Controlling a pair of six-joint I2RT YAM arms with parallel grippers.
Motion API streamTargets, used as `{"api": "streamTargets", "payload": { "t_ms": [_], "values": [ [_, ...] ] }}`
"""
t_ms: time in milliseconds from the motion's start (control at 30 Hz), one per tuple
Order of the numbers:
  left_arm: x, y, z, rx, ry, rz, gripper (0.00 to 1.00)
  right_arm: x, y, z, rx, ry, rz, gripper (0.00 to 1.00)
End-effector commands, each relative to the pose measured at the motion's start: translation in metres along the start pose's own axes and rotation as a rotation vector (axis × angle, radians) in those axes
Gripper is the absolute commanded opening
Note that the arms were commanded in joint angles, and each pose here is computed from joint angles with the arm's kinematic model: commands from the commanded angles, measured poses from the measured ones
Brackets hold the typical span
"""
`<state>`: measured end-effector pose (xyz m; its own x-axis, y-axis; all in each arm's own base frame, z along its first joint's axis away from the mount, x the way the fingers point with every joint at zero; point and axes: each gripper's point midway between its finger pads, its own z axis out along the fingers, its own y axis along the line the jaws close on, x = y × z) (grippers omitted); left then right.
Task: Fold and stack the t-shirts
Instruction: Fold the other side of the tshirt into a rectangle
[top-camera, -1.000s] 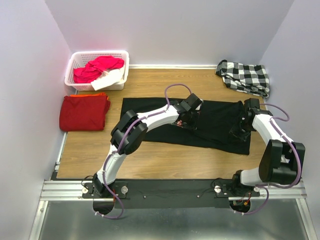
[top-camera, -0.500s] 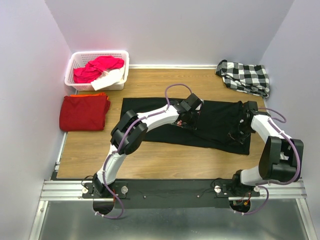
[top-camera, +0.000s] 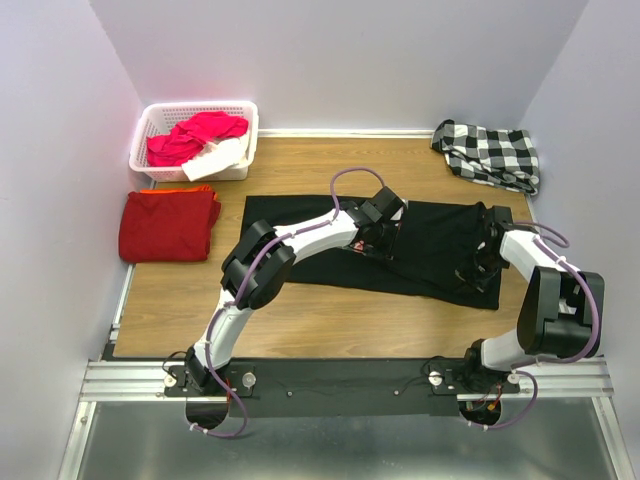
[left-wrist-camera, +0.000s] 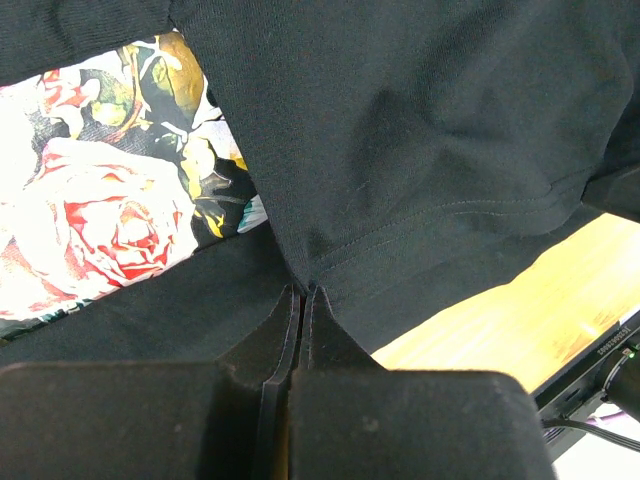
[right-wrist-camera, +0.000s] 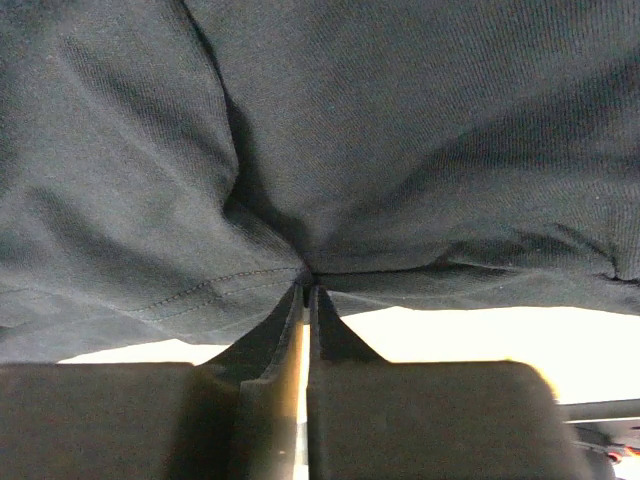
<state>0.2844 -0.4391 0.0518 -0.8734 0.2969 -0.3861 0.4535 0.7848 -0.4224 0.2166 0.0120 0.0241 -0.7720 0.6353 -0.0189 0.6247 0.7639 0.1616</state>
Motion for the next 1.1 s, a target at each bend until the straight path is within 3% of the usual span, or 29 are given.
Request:
{"api": "streamTargets", "payload": {
  "t_ms": [0,433,800,933,967,1033,1067],
  "values": [
    [0.004,-0.004,-0.001,0.008,0.014,0.018,0.00,0.000,0.006,-0.007,-0.027,-0.017,0.010,0.01],
    [0.012,0.006,0.000,-0.027,0.028,0.020,0.00,0.016,-0.009,-0.048,0.006,-0.074,0.004,0.01],
    [0.017,0.010,0.000,-0.042,0.044,0.030,0.00,0.029,-0.017,-0.052,0.025,-0.056,0.019,0.01],
    [0.025,0.025,-0.003,-0.126,0.063,0.016,0.04,0.028,-0.018,-0.055,0.037,-0.056,0.023,0.31],
    [0.025,0.027,-0.005,-0.142,0.062,0.015,0.20,0.027,-0.018,-0.056,0.037,-0.058,0.028,0.39],
    [0.027,0.037,-0.011,-0.192,0.058,0.009,0.30,0.023,-0.015,-0.061,0.027,-0.083,0.025,0.45],
    [0.028,0.038,-0.013,-0.204,0.055,0.002,0.40,0.021,-0.013,-0.063,0.019,-0.090,0.029,0.47]
  ]
}}
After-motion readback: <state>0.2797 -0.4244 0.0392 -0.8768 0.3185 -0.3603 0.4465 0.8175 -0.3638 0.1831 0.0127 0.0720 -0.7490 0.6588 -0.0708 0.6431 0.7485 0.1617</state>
